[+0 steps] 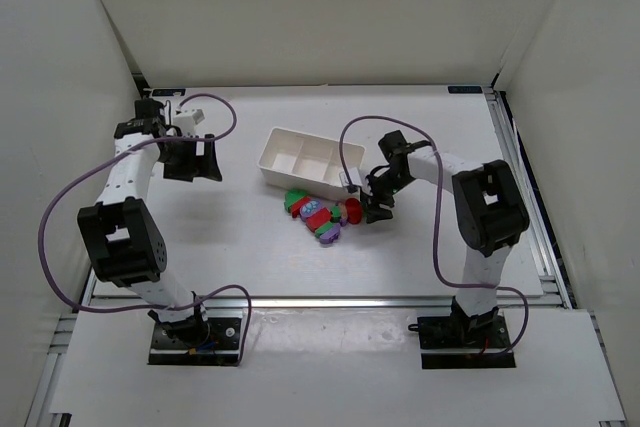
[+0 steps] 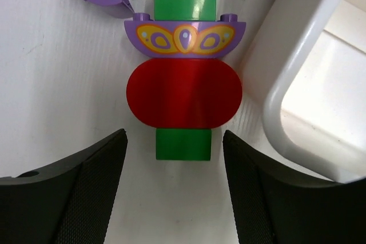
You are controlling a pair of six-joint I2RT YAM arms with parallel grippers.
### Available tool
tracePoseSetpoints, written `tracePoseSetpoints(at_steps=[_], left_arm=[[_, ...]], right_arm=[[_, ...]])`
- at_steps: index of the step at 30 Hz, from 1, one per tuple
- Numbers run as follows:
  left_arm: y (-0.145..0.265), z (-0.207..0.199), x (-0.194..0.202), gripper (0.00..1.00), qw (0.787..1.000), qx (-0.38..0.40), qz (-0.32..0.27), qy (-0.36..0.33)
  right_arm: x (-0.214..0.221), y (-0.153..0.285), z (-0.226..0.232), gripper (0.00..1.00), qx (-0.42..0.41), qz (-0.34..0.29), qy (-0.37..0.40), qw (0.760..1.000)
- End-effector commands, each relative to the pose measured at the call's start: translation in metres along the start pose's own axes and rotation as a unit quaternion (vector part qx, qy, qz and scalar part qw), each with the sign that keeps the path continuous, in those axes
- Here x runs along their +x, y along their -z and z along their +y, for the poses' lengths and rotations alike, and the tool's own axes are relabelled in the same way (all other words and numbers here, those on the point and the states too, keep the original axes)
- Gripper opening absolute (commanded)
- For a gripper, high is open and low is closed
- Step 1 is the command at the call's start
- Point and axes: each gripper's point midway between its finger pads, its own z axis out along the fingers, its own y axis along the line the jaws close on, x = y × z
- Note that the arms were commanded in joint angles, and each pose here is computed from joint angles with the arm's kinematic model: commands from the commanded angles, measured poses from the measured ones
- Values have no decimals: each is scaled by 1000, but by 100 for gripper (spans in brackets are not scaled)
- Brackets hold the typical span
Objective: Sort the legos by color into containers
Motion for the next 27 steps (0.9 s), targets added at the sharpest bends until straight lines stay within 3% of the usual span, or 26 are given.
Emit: tracePoseSetpoints(at_steps=[1, 5, 8, 12, 15, 20, 27], left_arm=[[4, -4, -9, 99, 1000, 10, -15, -1], [2, -3, -9, 100, 1000, 10, -12, -1], [0, -1, -9, 99, 1000, 9, -9, 0], [0, 0, -8, 99, 1000, 7, -7, -1], [0, -3, -6, 99, 1000, 14, -9, -4], [5, -14, -5, 100, 999, 36, -19, -9], [22, -48, -2, 99, 995, 92, -38, -26]], right_arm=[[-8, -3, -4, 71, 14, 5, 18, 1000], [-9, -6, -7, 69, 20, 11, 10, 1000], [-13, -8, -11, 62, 23, 12, 14, 1000], [-12, -11, -13, 44, 23, 19, 13, 999], [-9, -10, -13, 18, 21, 25, 7, 999], [-8, 5, -4, 0, 30, 26, -12, 999], [-31, 58, 23, 0, 89, -6, -19, 996]])
